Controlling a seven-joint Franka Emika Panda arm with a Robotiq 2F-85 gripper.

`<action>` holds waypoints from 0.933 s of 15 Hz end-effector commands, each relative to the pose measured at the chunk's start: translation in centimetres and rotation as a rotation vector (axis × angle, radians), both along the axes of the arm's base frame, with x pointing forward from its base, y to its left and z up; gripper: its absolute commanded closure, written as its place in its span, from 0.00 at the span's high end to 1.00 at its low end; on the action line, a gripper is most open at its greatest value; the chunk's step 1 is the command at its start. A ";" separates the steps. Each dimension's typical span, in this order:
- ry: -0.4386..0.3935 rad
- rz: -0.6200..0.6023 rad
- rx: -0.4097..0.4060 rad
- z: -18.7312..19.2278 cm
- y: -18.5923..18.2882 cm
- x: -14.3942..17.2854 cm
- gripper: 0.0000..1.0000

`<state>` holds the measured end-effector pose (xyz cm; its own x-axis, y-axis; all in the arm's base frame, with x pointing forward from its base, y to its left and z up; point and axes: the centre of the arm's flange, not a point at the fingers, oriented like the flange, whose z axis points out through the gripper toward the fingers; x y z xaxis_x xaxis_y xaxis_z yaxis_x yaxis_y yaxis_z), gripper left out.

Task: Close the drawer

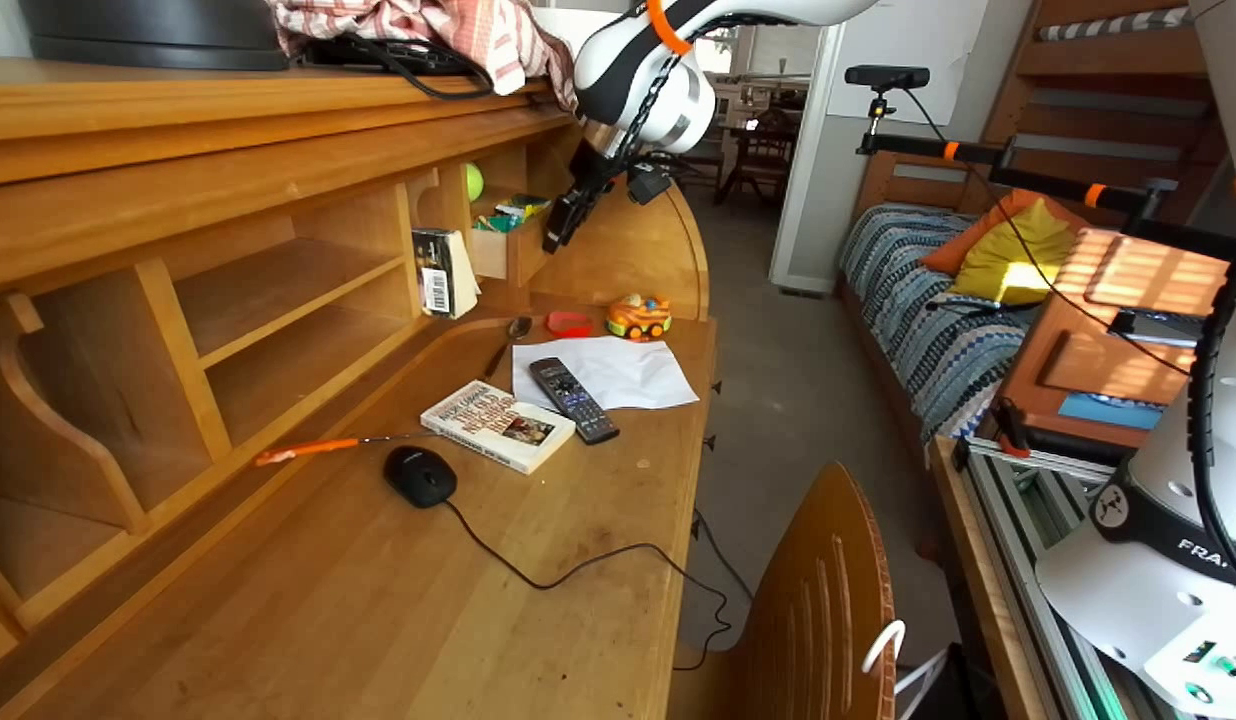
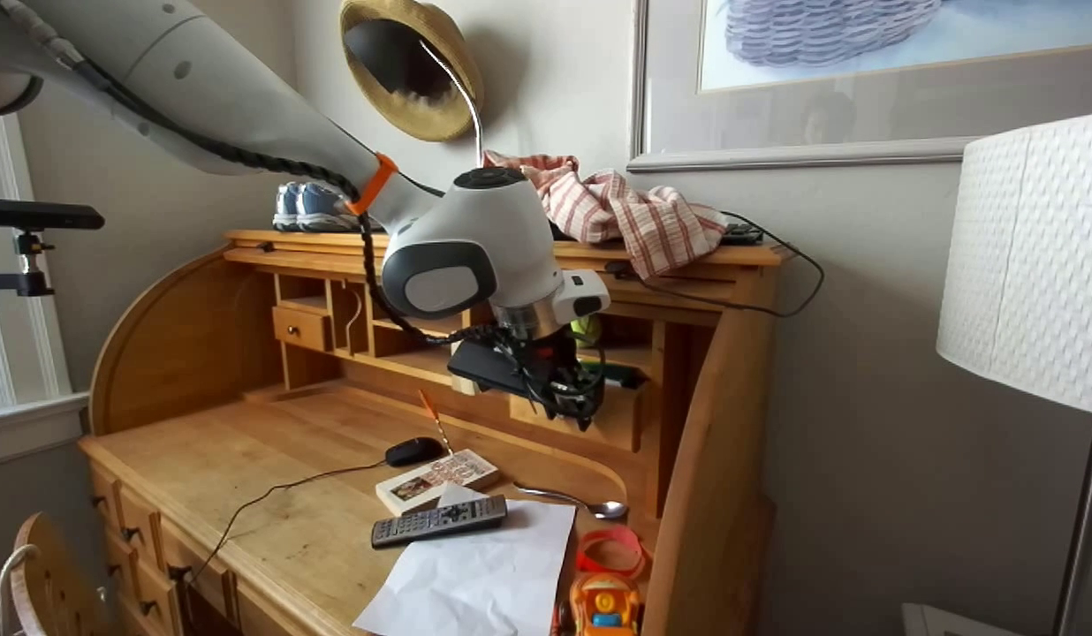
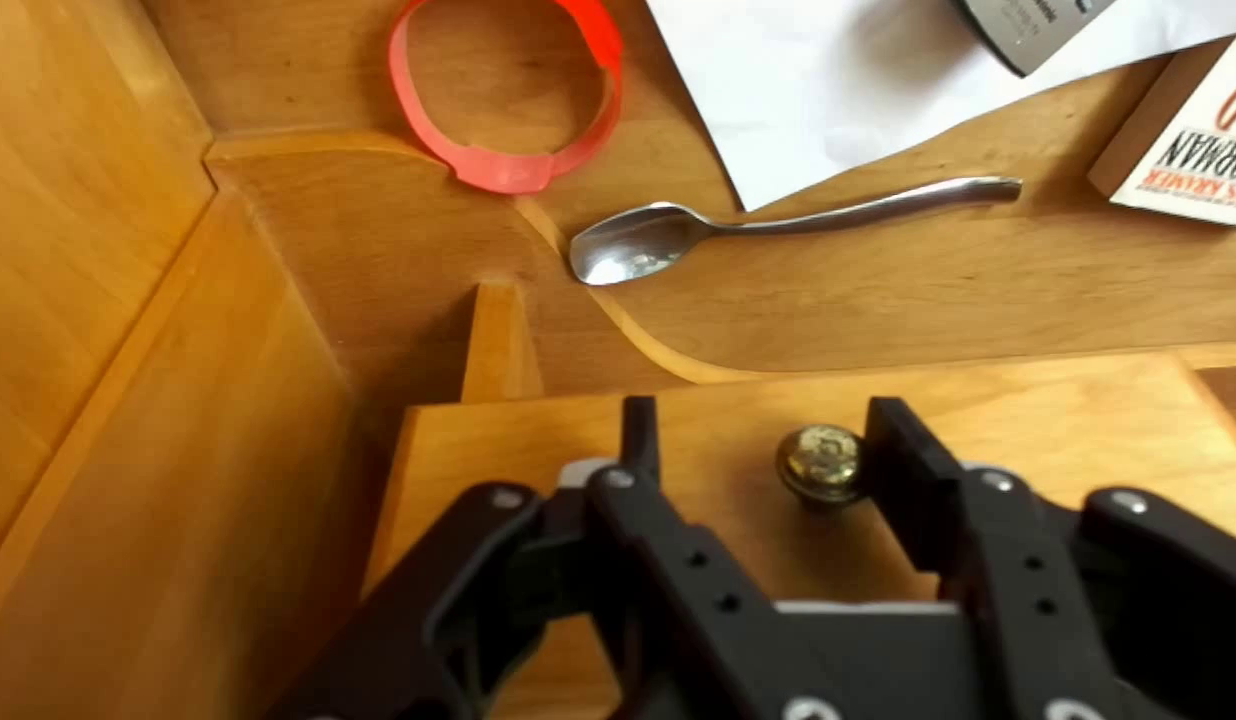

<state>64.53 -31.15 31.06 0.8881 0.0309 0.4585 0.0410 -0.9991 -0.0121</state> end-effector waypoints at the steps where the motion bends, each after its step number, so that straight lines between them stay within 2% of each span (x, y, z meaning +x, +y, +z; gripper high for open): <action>1: 0.018 -0.083 -0.004 2.0 -0.4 -0.8 0.87; 2: 0.037 -0.087 -0.007 2.3 -0.5 -1.9 0.95; 3: 0.080 -0.093 -0.027 2.7 -0.5 -3.3 0.99; 6: 0.232 -0.059 -0.079 2.9 -0.7 -7.8 1.00; 10: 0.430 -0.013 0.000 2.7 0.0 -13.1 1.00; 12: 0.463 -0.017 0.021 2.2 0.8 -14.6 1.00; 13: 0.417 -0.019 0.012 2.1 -1.1 -12.1 1.00; 14: 0.427 -0.017 0.020 2.1 -0.7 -12.8 1.00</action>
